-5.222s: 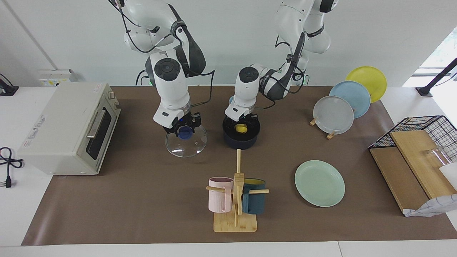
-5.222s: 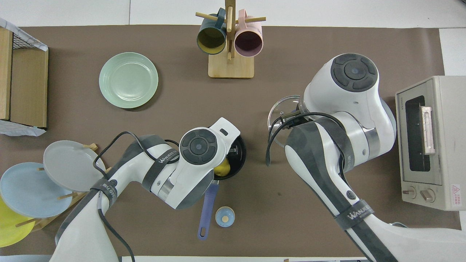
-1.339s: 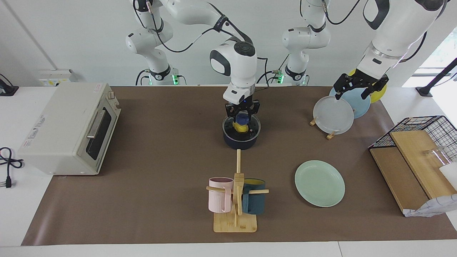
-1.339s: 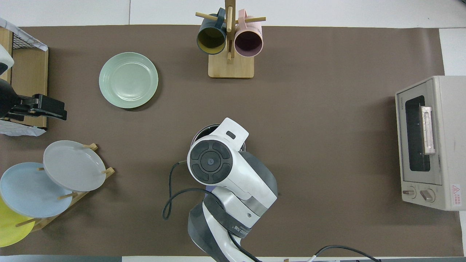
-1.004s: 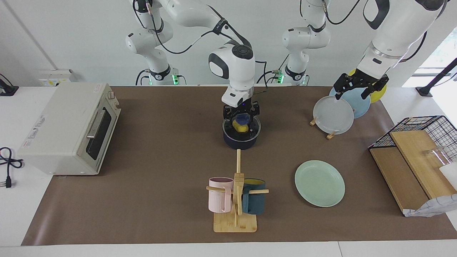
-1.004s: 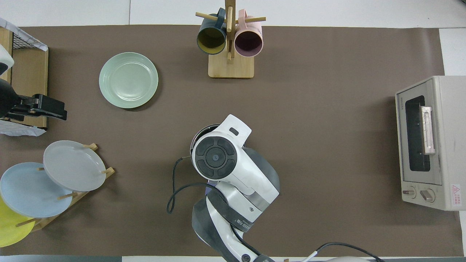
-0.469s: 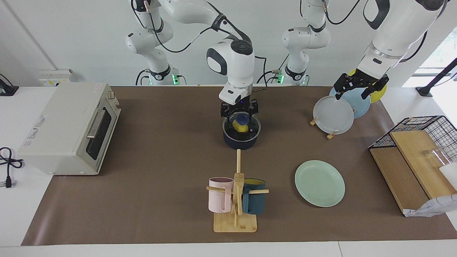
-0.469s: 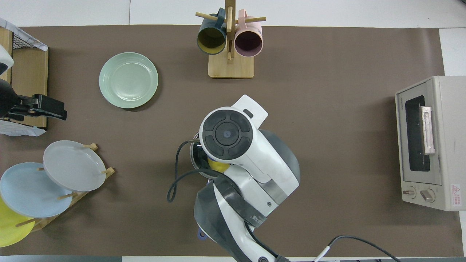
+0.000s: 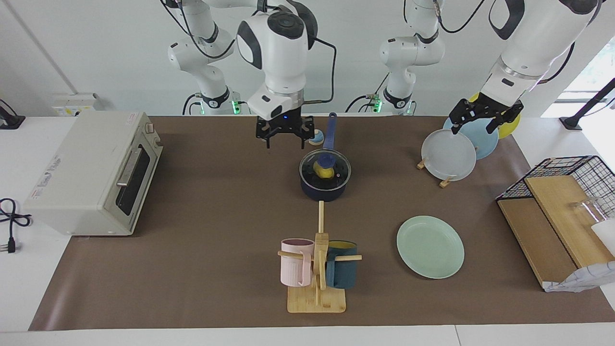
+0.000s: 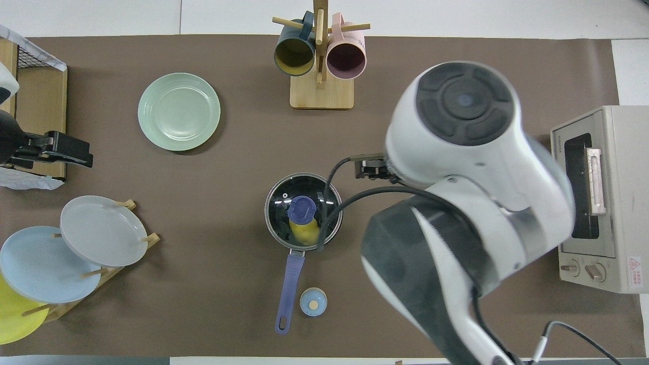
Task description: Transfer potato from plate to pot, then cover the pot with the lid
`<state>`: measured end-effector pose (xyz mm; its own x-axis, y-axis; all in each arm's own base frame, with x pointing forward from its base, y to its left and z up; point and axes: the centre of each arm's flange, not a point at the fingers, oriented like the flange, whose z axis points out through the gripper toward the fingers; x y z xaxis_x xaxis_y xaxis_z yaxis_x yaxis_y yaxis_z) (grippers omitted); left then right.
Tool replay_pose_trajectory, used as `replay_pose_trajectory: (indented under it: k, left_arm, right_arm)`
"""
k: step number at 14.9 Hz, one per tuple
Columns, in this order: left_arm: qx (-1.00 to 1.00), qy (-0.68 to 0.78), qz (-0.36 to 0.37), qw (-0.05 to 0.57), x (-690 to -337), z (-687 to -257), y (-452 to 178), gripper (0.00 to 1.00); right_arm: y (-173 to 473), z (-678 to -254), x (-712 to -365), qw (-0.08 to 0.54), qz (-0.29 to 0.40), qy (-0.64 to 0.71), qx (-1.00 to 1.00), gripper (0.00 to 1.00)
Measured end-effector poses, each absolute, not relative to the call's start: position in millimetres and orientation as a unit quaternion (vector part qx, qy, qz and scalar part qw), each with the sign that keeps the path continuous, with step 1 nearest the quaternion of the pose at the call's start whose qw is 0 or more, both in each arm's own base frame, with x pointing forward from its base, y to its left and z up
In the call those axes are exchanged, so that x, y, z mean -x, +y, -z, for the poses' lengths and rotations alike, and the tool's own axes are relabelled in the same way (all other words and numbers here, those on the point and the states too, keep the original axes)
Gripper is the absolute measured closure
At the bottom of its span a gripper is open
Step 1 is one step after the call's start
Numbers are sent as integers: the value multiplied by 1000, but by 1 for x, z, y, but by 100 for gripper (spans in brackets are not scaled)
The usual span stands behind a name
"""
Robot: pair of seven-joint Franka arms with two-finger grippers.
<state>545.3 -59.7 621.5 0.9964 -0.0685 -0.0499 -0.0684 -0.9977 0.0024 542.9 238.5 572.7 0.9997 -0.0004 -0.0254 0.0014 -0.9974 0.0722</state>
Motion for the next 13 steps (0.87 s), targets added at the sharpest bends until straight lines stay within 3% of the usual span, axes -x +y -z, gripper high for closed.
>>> replay_pose_trajectory:
  k: [4,9,13]
  left_arm:
    - [-999,-34,25,0,-545,-622,-60,0]
    - [-999,-34,25,0,-545,-622,-60,0]
    - [-999,-34,25,0,-545,-622,-60,0]
  right_arm:
    - [140,-611,-534,43,53,20,-997,0]
    - [118,-638,-509,46,67,34,-996,0]
    - [53,-632,-526,34,53,31,-998,0]
